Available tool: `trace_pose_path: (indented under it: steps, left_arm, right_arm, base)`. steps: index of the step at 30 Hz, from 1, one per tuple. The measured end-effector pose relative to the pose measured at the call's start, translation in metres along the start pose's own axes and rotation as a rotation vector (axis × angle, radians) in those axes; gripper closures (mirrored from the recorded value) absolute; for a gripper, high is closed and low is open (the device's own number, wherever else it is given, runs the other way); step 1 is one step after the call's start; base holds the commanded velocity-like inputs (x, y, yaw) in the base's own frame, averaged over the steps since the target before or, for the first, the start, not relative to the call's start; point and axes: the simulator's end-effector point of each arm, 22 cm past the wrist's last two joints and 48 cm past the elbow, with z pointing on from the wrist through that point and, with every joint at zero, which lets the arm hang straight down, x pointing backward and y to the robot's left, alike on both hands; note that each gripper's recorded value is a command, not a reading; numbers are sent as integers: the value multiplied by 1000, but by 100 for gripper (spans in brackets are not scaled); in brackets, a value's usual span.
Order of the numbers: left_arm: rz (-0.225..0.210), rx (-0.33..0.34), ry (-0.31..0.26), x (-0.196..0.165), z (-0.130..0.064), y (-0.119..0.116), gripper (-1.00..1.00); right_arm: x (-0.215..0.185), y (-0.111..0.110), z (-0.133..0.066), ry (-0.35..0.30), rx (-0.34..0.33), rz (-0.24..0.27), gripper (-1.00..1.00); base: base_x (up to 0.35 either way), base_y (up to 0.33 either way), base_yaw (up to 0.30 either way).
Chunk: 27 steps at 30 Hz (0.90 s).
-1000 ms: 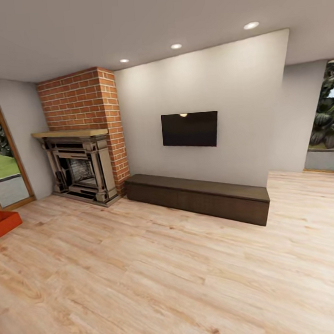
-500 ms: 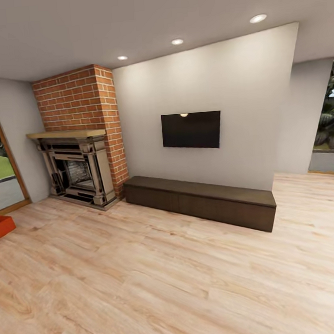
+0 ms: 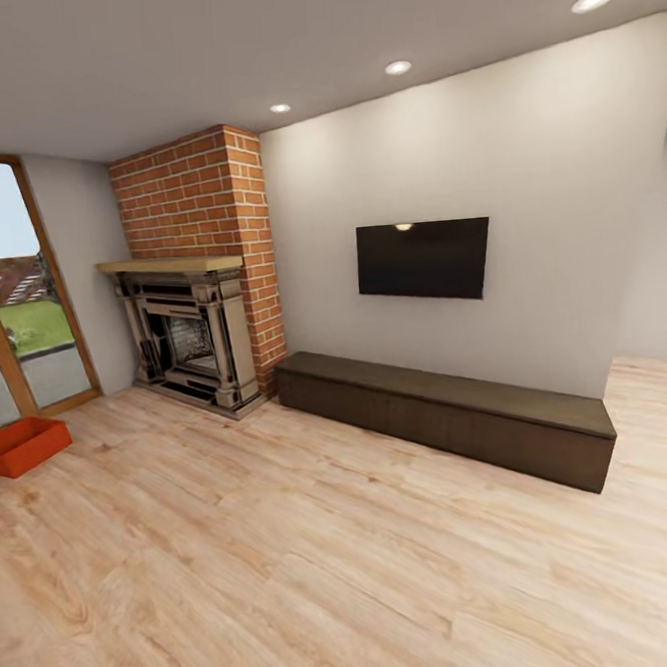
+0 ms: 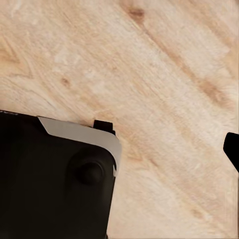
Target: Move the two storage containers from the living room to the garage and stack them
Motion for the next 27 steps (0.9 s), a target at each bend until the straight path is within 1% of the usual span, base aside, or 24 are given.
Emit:
trace_pose_path:
  steps: [27]
  left_arm:
    - [1,0,4,1,0,0,-100]
  right_arm:
    - [0,-2,0,-1,6,8,-100]
  base:
    - [322,0,270]
